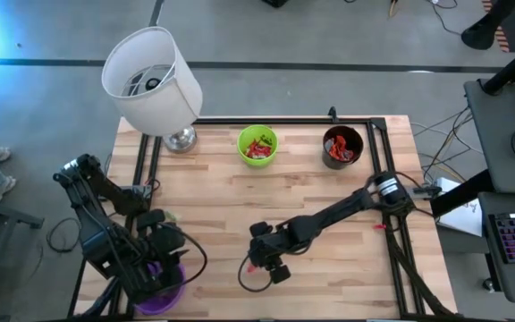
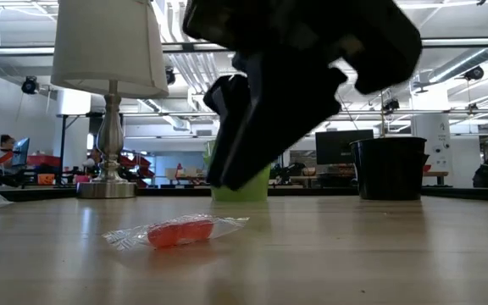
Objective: Sort candy
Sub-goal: Put the orange gummy candy into the violet bucket
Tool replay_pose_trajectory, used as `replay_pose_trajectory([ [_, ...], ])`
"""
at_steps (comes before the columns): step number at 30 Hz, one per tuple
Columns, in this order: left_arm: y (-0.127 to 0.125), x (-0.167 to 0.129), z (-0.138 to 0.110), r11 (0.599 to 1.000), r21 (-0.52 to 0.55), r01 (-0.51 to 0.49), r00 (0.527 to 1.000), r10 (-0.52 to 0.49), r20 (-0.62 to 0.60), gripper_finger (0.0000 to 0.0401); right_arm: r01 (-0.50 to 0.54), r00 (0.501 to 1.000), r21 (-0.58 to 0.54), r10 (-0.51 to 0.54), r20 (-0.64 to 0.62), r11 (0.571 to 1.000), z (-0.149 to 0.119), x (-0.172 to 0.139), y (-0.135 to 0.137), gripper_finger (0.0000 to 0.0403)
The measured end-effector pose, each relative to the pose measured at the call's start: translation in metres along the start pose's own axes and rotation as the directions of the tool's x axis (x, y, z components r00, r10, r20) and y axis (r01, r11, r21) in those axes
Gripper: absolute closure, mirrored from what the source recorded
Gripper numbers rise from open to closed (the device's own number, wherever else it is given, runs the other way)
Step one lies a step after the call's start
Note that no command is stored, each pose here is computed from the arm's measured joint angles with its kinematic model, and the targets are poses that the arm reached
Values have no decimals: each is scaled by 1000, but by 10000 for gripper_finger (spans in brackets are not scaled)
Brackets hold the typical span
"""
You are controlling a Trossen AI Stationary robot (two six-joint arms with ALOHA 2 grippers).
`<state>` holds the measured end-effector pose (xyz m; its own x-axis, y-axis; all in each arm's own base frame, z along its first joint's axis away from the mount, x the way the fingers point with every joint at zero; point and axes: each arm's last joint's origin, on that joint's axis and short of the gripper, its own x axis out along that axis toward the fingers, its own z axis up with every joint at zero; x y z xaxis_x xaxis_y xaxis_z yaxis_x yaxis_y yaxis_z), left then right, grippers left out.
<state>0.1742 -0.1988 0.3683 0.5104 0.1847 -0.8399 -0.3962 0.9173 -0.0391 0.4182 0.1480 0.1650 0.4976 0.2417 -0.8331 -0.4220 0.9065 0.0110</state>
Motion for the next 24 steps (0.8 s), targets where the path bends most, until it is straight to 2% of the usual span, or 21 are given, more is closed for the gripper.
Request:
replay_pose_trajectory([
  [6, 1, 3, 4, 1000, -22, -6, 1000, 6, 2, 282, -22, 1000, -82, 20, -18, 996, -6, 16, 0, 252],
  [17, 2, 6, 9, 1000, -25, -16, 1000, 16, 6, 282, -35, 998, -85, 31, -50, 996, -14, 38, -1, 254],
  [20, 2, 6, 9, 1000, -21, -15, 1000, 15, 6, 282, -28, 999, -83, 25, -43, 996, -14, 37, -1, 267],
  [24, 2, 6, 9, 1000, -7, -15, 1000, 15, 6, 282, -27, 999, -57, 25, -43, 998, -14, 37, -2, 312],
])
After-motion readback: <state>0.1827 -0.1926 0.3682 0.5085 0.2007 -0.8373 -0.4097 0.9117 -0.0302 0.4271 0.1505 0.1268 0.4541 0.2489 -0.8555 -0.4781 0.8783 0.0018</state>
